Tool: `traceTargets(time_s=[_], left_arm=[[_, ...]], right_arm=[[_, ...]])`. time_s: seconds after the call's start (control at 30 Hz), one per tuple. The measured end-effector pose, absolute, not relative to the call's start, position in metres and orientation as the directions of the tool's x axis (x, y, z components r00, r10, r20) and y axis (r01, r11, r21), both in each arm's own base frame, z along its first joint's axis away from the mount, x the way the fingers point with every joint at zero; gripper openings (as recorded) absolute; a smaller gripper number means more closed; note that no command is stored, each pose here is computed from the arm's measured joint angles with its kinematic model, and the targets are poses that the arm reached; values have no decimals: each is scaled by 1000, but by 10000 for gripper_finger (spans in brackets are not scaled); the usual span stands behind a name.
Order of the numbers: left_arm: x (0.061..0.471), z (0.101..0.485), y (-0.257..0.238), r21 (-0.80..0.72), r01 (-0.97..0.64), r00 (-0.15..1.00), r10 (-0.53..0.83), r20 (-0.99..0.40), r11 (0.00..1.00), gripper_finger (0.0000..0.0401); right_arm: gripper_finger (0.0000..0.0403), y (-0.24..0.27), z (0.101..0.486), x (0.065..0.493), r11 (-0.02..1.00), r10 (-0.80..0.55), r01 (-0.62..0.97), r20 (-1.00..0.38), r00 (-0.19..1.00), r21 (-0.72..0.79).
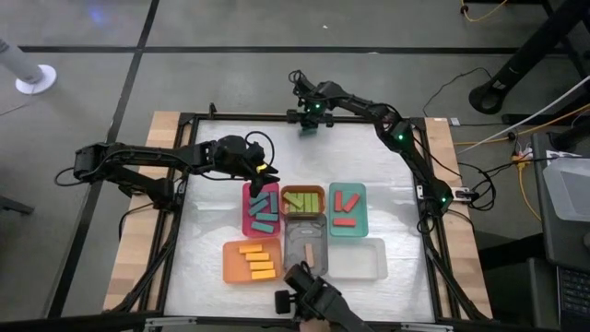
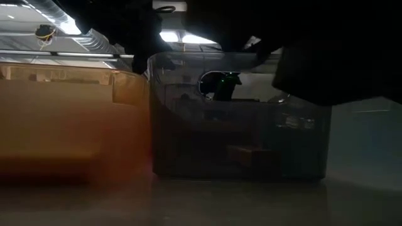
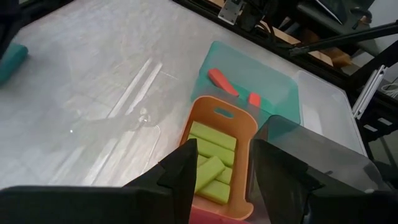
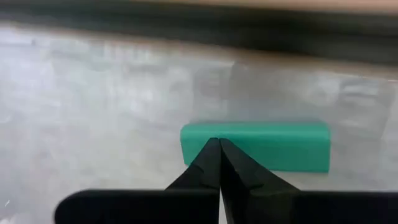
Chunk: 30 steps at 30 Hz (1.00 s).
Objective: Sort blocks
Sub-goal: Put the blue block into the pink bin
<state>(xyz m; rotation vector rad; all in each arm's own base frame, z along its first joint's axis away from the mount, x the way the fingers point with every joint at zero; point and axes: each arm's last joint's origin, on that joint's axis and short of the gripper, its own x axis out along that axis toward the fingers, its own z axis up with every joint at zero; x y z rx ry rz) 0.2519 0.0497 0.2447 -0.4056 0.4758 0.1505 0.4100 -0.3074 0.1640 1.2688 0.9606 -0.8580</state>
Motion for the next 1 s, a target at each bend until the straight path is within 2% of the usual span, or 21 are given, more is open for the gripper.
traceTargets(time_s=[0.17,0.33,0.5,0.63,0.87,1.0], left_arm=[[252,245,50,-333,-228,880,47,-473,915,143],[252,245,50,-333,-228,880,47,-473,915,143],[252,245,50,-336,-230,880,47,-473,913,143],[252,245,50,-342,-233,880,47,-473,910,143],[252,245,50,-349,-237,880,47,-474,907,143],[252,245,50,-349,-237,880,47,-474,907,143]], right_arm=[[2,-293,163,420,166,53,905,-920,389,392],[2,-271,162,426,272,63,912,-951,301,307],[4,-258,166,431,370,15,897,-967,253,240],[5,-254,178,435,452,24,851,-958,287,267],[5,-252,208,443,721,-19,649,-928,372,245],[5,-253,208,442,776,-21,593,-930,367,217]])
